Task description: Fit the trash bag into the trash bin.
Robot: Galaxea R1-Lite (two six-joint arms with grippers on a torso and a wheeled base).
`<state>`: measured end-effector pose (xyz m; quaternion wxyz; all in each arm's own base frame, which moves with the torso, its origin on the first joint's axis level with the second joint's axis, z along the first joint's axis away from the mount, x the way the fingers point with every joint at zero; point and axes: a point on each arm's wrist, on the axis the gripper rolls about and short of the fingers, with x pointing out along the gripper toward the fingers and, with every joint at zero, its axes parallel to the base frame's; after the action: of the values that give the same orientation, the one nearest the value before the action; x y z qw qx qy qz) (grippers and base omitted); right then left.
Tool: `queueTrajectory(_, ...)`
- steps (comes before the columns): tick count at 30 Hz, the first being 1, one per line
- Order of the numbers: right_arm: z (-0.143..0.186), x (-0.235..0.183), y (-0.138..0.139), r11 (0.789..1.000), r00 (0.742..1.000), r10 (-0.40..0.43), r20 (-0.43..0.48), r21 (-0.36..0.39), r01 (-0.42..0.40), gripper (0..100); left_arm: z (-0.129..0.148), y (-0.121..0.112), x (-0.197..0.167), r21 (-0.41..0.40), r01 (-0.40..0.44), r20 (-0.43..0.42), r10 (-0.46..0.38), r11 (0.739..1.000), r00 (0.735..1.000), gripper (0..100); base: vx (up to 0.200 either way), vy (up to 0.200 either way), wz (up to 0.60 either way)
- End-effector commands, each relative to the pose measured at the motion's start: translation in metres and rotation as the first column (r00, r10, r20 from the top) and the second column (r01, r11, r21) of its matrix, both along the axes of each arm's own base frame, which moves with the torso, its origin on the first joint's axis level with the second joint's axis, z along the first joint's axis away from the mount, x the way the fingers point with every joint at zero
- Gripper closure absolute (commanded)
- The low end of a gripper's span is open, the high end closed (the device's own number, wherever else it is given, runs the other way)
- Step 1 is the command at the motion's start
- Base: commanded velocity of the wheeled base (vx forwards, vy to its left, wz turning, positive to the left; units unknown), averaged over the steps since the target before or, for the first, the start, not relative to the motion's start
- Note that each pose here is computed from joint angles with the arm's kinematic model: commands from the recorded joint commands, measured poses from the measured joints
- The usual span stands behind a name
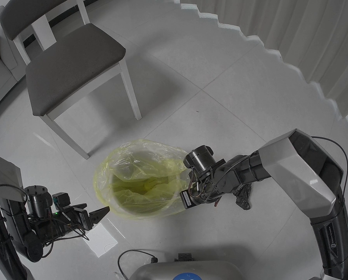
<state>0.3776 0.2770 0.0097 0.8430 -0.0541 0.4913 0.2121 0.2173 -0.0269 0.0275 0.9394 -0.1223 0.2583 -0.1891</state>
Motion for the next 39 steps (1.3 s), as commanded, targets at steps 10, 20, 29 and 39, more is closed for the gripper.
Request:
queueTrajectory(10, -0.024, 0.009, 0.006, 1.000, 1.000, 0.001, -0.016, -0.005, -0.001, 100, -0.004, -0.002, 0.010, 0.018, 0.009, 0.024, -0.009, 1.000, 1.000, 0, 0.000, 0.000, 0.00)
queueTrajectory(20, -0.022, 0.008, 0.006, 1.000, 1.000, 0.003, -0.017, -0.006, -0.003, 100, -0.014, -0.016, 0.035, 0.090, 0.007, 0.077, -0.014, 0.996, 0.997, 0, 0.000, 0.000, 0.00)
queueTrajectory(29, -0.024, 0.007, 0.006, 1.000, 1.000, 0.004, -0.019, -0.008, -0.005, 100, -0.023, -0.018, 0.040, 0.118, -0.029, 0.060, 0.022, 0.993, 0.998, 100, 0.000, 0.000, 0.00)
queueTrajectory(39, -0.023, 0.006, 0.006, 1.000, 1.000, 0.005, -0.021, -0.010, -0.005, 100, -0.031, -0.016, 0.042, 0.119, -0.040, 0.036, 0.036, 0.992, 0.999, 100, 0.000, 0.000, 0.00)
